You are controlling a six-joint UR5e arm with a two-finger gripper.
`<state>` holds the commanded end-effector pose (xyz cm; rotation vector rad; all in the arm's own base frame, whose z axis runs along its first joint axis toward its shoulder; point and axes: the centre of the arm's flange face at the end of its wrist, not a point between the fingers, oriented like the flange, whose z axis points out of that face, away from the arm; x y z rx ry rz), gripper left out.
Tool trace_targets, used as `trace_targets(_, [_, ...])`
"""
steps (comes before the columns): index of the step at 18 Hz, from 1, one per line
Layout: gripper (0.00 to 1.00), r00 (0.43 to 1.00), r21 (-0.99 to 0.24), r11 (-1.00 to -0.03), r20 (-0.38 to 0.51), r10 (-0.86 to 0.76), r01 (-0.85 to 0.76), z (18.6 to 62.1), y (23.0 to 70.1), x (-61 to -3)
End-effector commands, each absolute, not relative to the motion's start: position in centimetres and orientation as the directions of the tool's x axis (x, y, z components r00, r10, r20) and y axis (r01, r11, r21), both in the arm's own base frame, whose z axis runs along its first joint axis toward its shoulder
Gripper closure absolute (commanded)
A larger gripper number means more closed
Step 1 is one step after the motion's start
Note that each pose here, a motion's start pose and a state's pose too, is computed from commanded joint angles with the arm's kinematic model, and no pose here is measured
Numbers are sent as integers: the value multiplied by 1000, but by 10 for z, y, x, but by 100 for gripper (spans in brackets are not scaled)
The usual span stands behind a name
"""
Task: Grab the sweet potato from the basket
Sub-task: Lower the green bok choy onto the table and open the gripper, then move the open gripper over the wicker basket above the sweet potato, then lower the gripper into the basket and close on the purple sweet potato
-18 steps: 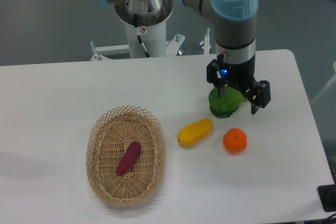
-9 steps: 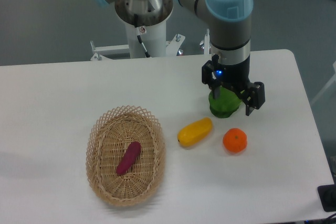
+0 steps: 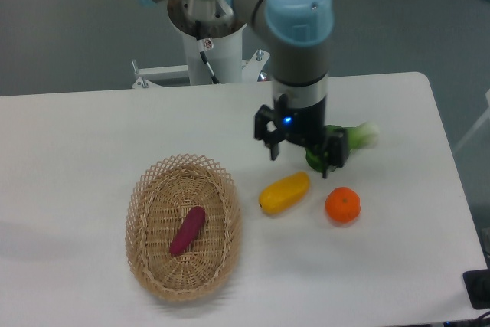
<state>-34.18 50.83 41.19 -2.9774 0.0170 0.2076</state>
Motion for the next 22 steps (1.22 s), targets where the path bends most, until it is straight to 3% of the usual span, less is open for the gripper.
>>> trace_targets(3, [0, 997, -104, -995, -77, 3, -5, 368, 515, -309])
trace_targets(10, [0, 1000, -118, -993, 21, 18, 21, 287, 559, -266])
trace_targets(16, [0, 998, -69, -998, 56, 5, 9, 249, 575, -251])
trace_targets(22, [0, 999, -86, -996, 36, 3, 6, 230, 589, -233])
